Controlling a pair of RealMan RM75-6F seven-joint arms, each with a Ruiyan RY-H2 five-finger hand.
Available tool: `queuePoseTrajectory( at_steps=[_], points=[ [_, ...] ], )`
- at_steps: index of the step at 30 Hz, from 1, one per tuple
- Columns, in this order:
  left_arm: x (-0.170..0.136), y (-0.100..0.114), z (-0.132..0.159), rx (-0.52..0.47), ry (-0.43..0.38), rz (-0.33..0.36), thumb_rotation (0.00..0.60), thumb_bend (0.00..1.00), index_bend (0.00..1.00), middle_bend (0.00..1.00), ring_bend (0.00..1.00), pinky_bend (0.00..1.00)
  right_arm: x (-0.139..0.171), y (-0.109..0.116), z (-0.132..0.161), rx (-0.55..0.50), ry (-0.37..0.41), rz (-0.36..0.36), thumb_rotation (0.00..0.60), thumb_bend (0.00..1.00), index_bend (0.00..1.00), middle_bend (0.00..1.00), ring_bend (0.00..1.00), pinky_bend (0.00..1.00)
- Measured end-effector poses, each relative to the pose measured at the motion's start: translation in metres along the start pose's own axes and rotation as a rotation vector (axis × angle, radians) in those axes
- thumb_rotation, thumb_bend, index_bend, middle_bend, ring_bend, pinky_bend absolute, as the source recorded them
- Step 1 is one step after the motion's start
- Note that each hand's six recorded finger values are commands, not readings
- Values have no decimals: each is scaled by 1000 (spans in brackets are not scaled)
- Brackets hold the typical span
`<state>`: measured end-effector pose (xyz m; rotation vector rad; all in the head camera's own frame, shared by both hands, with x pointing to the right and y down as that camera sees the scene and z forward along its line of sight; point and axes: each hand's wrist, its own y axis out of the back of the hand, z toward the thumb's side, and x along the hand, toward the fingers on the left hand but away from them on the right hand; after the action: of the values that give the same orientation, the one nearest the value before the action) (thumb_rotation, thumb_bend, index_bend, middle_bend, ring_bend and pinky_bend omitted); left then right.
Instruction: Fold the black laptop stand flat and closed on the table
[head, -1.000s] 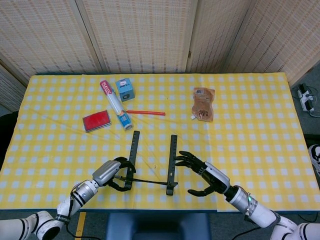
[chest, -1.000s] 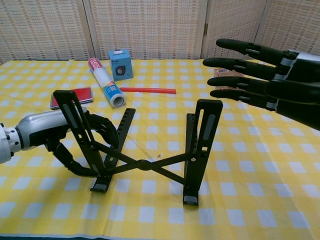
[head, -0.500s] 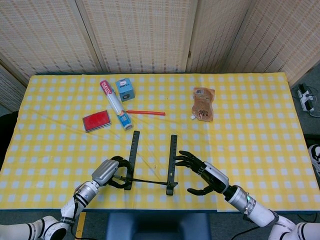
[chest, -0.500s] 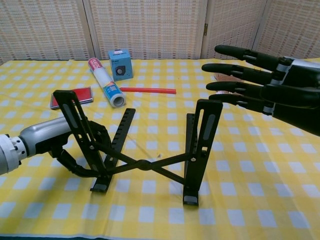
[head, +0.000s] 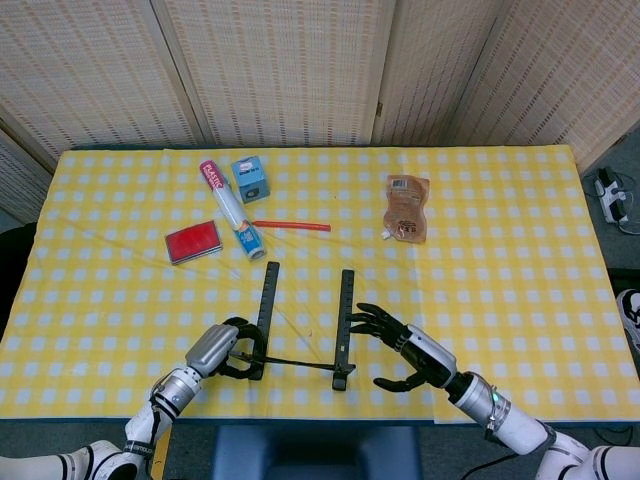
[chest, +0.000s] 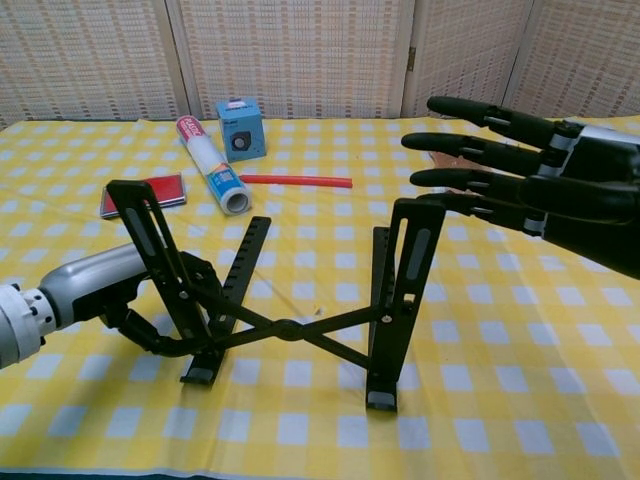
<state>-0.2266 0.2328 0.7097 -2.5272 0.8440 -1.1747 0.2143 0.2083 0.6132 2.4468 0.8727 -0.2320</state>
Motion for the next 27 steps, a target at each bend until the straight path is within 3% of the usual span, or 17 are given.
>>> queuePoseTrajectory(
  at_steps=[27],
  points=[
    [-6,1,-14,23,69,77,600,357,575,453,387,205,1,1,-4,-7,-4,-8,600,290,19,124,150,87]
  ],
)
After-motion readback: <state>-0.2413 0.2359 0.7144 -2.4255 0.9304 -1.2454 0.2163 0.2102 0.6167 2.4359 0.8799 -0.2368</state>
